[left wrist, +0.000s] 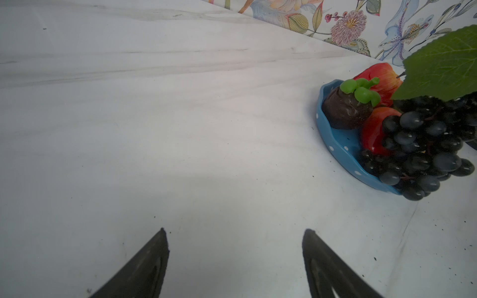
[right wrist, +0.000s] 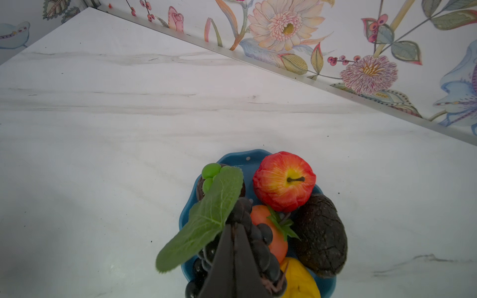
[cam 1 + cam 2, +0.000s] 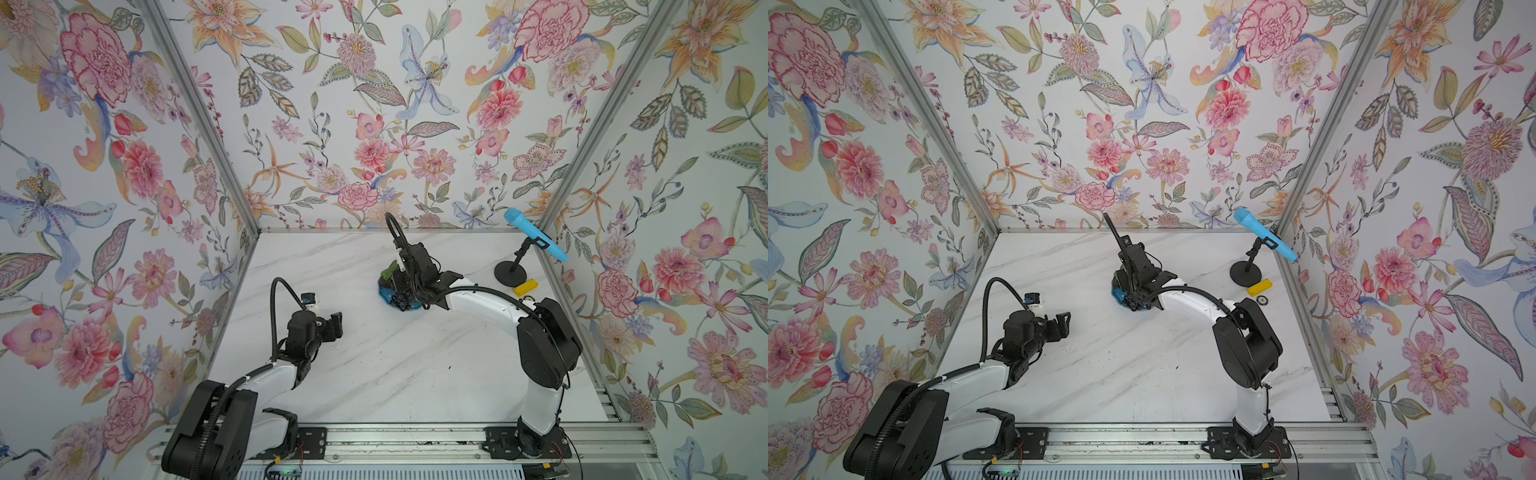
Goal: Arrange fruit in a fruit bowl
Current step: Place the fruits in the fruit bowl.
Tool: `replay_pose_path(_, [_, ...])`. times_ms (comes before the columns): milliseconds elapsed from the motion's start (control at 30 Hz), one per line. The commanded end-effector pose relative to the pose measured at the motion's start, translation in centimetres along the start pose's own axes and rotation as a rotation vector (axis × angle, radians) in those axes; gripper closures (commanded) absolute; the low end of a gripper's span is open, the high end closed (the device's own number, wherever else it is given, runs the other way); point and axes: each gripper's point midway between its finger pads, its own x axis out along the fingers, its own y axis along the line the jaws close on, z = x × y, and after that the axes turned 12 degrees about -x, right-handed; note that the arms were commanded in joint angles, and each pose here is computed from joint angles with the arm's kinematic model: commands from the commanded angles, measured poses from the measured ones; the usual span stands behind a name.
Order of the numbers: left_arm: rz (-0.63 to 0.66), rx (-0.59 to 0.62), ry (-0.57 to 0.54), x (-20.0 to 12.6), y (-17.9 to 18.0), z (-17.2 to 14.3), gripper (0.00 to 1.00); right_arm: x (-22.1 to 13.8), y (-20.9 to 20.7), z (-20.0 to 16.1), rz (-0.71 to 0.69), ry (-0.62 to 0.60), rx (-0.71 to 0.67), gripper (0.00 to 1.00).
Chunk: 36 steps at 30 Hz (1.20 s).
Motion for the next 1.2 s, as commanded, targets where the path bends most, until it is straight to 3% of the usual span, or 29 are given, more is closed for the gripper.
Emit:
replay_pose_path(0, [-0.009, 0.012, 0.001, 0.1, 0.0, 0.0, 0.17, 0.3, 0.2, 0.5, 0.004, 0.006, -0.049, 1.0])
replay_pose_path(533, [-0.005, 0.013, 0.001, 0.1, 0.1, 0.0, 0.17, 2.2, 2.6, -0.6, 0.072, 0.054, -0.137, 1.0])
replay_pose_path(1167, [-0.003, 0.014, 0.001, 0.1, 0.1, 0.0, 0.17, 2.9, 3.4, -1.2, 0.086, 0.077, -0.136, 0.92])
